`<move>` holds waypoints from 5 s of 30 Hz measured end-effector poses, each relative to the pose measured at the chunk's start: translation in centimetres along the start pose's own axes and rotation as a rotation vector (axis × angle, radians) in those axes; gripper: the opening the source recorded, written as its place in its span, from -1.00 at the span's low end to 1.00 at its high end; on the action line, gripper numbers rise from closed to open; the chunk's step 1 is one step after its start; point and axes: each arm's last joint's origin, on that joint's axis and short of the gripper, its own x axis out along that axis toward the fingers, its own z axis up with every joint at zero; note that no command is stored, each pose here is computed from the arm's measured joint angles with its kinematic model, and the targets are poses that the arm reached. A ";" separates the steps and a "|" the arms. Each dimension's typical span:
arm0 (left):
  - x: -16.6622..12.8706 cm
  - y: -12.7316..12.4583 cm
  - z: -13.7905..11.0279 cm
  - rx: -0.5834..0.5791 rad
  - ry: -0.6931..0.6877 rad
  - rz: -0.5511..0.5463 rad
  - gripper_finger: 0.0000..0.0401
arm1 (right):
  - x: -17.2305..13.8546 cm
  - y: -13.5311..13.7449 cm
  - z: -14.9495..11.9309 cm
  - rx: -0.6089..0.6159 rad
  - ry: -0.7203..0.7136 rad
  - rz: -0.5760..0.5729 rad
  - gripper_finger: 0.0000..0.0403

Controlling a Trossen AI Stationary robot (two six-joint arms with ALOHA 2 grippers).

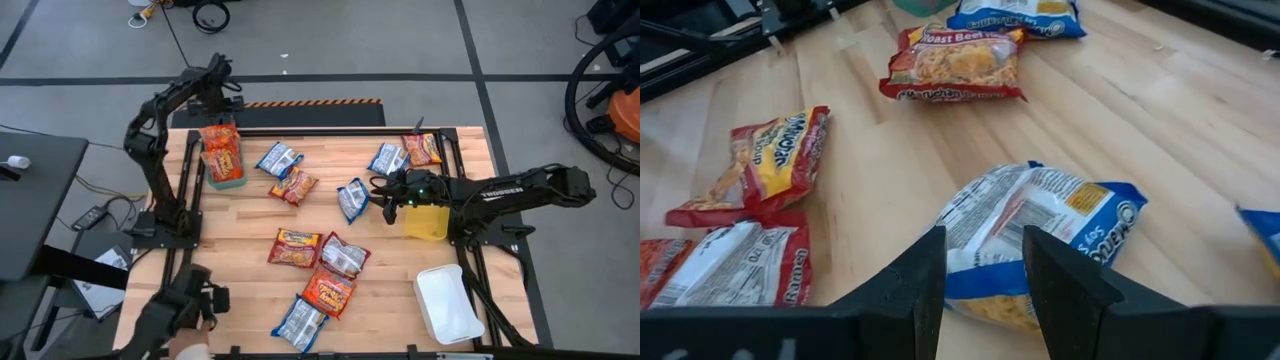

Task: Sort Maruchan noodles
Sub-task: Adjust the orange noodle pack

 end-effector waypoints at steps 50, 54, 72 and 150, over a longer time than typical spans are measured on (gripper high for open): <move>-15.3 -2.7 -19.8 0.410 0.027 -0.057 -0.91 | 5.6 7.7 9.4 -0.317 -0.088 -0.010 -0.30; -12.3 -2.4 -15.7 0.340 0.017 -0.113 -0.74 | 6.4 8.1 8.6 -0.292 -0.047 -0.001 -0.30; -4.0 -1.6 -6.5 0.716 0.239 -0.090 -0.08 | 7.8 7.0 7.1 -0.306 0.089 0.033 -0.30; -15.1 -5.5 -22.5 1.268 0.409 -0.360 -0.46 | 6.4 10.7 3.9 -0.397 0.216 0.021 -0.30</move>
